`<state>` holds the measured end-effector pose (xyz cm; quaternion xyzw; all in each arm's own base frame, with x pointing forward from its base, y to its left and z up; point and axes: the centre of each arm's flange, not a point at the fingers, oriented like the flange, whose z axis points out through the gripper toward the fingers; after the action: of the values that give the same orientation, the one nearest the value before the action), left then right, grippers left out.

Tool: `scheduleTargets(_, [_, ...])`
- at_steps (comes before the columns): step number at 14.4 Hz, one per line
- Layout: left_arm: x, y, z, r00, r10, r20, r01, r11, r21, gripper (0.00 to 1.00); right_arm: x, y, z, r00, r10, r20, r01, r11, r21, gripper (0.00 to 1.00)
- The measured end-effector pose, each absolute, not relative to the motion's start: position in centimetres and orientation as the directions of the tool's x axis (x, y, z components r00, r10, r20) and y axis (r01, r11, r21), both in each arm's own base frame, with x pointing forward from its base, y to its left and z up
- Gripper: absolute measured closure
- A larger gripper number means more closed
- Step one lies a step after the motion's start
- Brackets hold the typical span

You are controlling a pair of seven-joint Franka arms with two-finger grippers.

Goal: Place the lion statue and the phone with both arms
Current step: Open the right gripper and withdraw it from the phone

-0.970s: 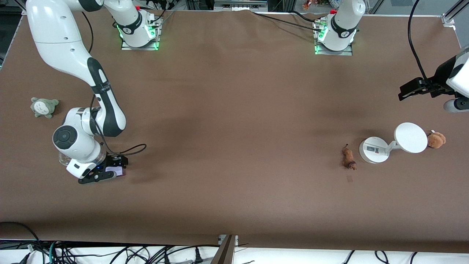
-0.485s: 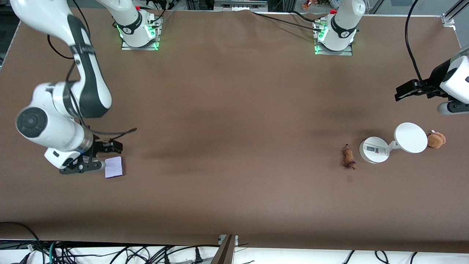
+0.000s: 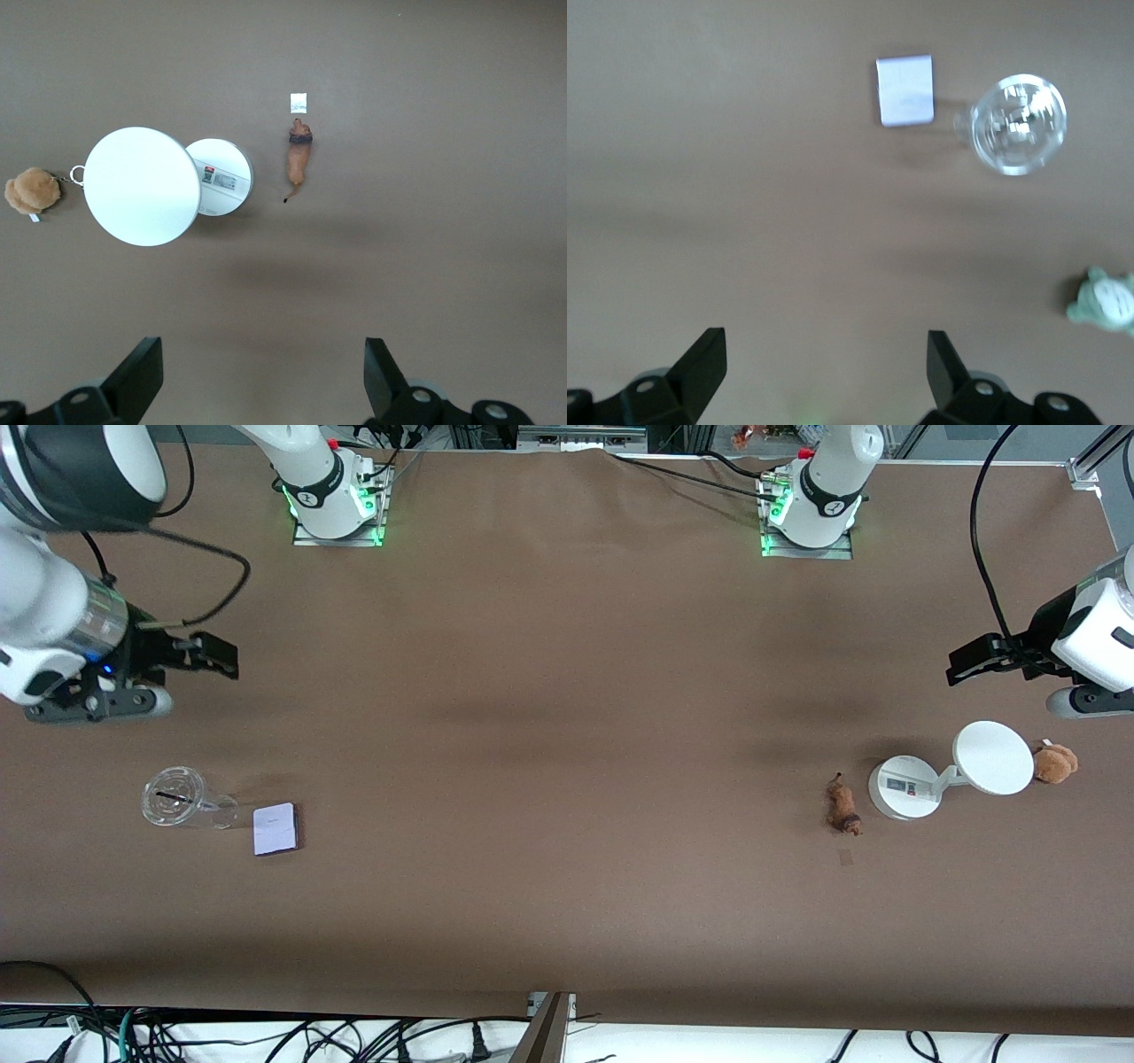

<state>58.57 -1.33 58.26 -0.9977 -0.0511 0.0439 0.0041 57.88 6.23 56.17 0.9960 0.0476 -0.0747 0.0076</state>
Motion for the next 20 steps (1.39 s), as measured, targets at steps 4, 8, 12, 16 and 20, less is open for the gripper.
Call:
scheduleTargets(4, [58.7, -2.3, 58.1, 0.993, 0.086, -0.084, 0.085, -0.996, -0.011, 0.0, 56.3, 6.1, 57.3, 0.978, 0.084, -0.189, 0.088, -0.996, 0.013, 0.0])
scheduleTargets(8, [58.7, -2.6, 58.1, 0.993, 0.081, -0.081, 0.08, -0.997, -0.01, 0.0, 55.7, 6.2, 56.6, 0.969, 0.073, -0.236, 0.083, -0.996, 0.031, 0.0])
scheduleTargets(12, [59.1, -3.1, 57.7, 0.995, 0.07, -0.076, 0.07, -0.998, -0.008, 0.0, 55.4, 2.9, 57.4, 0.973, 0.014, -0.231, 0.022, -0.999, 0.031, 0.0])
scheduleTargets(16, [59.5, -3.1, 56.7, 0.993, 0.07, -0.092, 0.069, -0.998, -0.01, 0.0, 54.6, -2.8, 59.1, 0.98, -0.033, -0.195, -0.031, -0.999, 0.016, 0.0])
scheduleTargets(20, [59.5, -2.7, 56.8, 0.994, 0.054, -0.091, 0.053, -0.999, -0.009, 0.0, 54.5, -2.1, 59.5, 0.983, -0.02, -0.182, -0.018, -1.0, 0.015, 0.0])
